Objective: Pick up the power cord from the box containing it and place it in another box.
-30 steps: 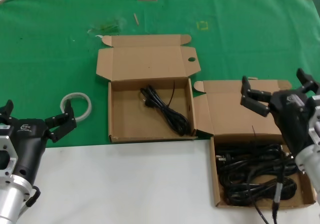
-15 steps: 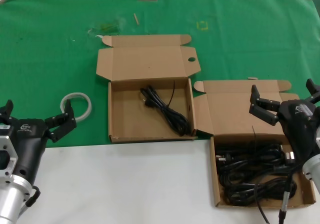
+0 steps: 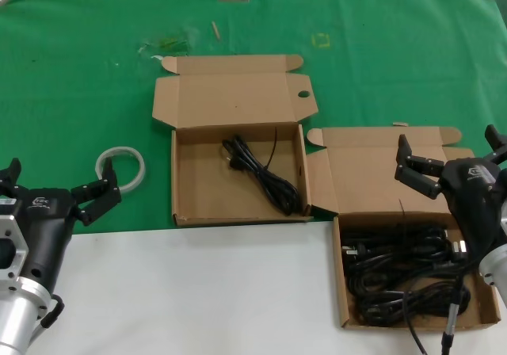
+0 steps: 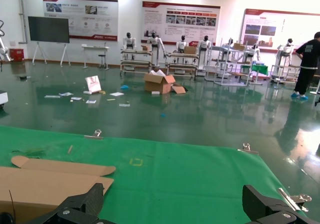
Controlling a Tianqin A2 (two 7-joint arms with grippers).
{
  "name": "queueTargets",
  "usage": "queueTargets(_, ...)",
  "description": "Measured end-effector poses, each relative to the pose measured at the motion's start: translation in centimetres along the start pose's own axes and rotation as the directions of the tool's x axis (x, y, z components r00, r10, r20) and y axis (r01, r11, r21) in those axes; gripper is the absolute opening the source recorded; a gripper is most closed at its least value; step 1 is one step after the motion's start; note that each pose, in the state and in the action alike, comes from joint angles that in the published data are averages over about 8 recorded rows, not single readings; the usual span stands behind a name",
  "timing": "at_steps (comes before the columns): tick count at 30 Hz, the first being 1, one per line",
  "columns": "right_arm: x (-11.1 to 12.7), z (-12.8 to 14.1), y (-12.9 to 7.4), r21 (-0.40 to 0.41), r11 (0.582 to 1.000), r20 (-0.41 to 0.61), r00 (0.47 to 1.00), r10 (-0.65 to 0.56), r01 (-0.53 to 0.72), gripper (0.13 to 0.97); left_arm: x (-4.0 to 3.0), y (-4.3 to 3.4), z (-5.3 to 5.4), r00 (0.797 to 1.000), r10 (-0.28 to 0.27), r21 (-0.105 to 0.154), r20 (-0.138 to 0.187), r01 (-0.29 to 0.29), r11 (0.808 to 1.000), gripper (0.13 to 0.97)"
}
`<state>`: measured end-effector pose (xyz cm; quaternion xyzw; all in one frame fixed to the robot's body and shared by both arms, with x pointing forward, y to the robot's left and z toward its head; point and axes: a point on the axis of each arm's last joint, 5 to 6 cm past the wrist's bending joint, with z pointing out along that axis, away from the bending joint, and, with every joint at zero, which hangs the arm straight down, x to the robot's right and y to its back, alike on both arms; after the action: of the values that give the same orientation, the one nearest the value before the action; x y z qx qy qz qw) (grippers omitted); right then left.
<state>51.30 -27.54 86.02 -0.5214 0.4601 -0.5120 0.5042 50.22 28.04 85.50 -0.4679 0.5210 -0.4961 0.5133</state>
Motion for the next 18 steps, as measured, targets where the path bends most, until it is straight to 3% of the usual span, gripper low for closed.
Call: queueTargets(18,0.00,0.00,0.00,0.000,1.000,0.000,1.000,0.000,0.000,0.966,0.00,0.00,0.00,1.000,0.000,0.000,0.000,0.000,1.000,0.966)
